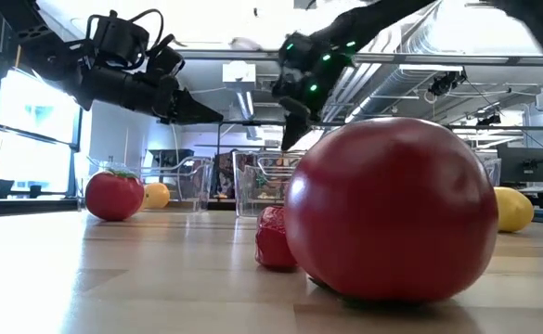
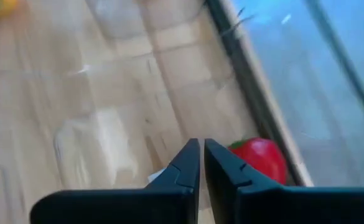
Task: Sort produce into baskets
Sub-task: Put the chili pepper into the right transparent bin
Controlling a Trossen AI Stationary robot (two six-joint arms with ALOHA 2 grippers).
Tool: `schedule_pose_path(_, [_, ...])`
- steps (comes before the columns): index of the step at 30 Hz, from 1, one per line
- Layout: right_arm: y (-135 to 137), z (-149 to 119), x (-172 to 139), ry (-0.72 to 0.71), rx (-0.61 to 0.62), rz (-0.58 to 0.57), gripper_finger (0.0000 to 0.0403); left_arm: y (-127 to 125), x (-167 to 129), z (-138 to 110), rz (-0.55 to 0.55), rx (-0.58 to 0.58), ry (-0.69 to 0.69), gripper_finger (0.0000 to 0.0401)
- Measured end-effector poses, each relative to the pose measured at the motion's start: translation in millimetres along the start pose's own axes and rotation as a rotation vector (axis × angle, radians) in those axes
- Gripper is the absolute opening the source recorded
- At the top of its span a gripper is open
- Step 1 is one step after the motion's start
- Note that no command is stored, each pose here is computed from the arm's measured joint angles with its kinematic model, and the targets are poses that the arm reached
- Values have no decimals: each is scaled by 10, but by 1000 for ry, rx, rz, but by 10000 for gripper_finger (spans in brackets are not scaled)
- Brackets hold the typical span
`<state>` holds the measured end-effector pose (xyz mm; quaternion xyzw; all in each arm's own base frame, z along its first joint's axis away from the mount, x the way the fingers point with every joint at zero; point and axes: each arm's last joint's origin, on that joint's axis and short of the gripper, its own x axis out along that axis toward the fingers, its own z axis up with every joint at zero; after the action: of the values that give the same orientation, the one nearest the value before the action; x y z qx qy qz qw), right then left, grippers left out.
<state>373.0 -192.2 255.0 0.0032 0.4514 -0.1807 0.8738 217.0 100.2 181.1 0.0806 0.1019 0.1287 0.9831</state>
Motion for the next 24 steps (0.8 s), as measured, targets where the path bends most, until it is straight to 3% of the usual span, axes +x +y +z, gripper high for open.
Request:
schedule_pose_path(9, [484, -679, -559, -223, 160, -32, 1, 13, -2, 4, 8, 25, -6, 0])
schedule_pose_path(15, [871, -1136, -696, -253, 237, -6, 1, 14, -2, 10, 10, 28, -12, 0])
schedule_pose_path(24, [1473, -1577, -676, -320, 196, 57, 0, 19, 2, 28, 14, 65, -22, 0])
